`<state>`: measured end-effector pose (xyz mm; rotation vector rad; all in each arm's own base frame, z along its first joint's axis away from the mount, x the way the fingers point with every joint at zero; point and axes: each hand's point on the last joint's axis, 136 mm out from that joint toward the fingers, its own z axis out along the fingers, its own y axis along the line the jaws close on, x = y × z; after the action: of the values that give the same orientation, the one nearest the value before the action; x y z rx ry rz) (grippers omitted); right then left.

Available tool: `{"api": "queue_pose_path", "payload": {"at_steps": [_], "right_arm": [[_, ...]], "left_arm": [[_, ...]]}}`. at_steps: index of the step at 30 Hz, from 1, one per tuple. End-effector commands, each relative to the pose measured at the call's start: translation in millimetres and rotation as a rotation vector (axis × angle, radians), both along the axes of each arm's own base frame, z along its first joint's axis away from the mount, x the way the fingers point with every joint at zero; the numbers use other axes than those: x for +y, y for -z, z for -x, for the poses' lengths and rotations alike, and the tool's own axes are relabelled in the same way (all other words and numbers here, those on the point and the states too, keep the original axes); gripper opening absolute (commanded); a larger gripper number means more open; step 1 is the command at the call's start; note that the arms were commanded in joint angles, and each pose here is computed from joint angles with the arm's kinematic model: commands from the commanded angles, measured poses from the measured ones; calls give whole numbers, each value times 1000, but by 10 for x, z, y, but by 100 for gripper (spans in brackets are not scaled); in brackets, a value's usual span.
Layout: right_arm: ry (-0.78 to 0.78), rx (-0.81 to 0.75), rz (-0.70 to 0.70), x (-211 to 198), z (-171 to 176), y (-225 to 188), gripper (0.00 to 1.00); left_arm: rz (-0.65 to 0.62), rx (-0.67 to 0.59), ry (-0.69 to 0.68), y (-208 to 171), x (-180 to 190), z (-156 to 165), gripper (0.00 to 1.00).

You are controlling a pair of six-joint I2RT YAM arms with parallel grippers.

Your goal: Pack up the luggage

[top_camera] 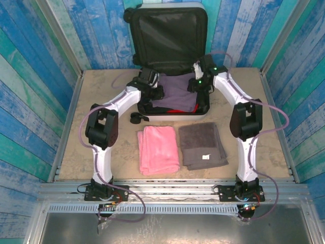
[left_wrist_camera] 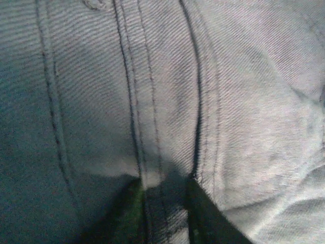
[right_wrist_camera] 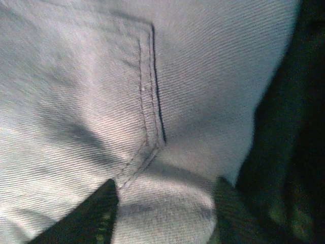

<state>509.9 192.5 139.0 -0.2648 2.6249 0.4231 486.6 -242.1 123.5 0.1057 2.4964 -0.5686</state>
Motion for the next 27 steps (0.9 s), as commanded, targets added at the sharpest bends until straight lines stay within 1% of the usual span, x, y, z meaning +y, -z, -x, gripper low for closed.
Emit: {"api": "queue_pose_path", "payload": {"at_steps": [1,3,5,6,7,8,9,11,13,15,19,22,25,27], "right_arm": [[23,-176,-25,-122,93,-973,68],[32,-219,-39,-171,208,-1234,74],[36,-253,-55,-224,376,-1483,79],[35,-262,-62,-243,460,-1571,80],[27,-265,-73,-256,570,-1651,81],[19,-266,-85,-263,666,-1711,82],[3,-258,-104,-253,793,-1756,82],[-28,-200,-158,-205,1071,-1762,82],[-53,-137,-217,-125,1344,-1701,83],[-65,-98,-225,-50,1613,-1585,84],[-114,-23,-245,208,2172,-1271,85],[-154,26,-259,432,2541,-986,85],[-196,87,-250,682,2881,-632,85],[-208,151,-243,785,3037,-385,85]], "left_arm": [[-36,-198,-71,-987,310,72,40],[-47,-280,-96,-1351,414,125,53],[-61,-360,-120,-1715,548,244,69],[-67,-382,-135,-1827,613,306,77],[-78,-411,-147,-1955,695,396,90],[-87,-427,-161,-2039,765,481,100],[-100,-433,-173,-2098,841,589,93],[-137,-392,-190,-2043,980,796,93],[-159,-321,-206,-1821,1092,1028,93],[-147,-254,-223,-1553,1185,1302,93],[-18,-99,-245,-937,1232,1925,94],[94,15,-239,-497,1182,2329,97],[167,81,-226,-216,1132,2610,96],[219,90,-203,-179,1040,2701,95]]}}
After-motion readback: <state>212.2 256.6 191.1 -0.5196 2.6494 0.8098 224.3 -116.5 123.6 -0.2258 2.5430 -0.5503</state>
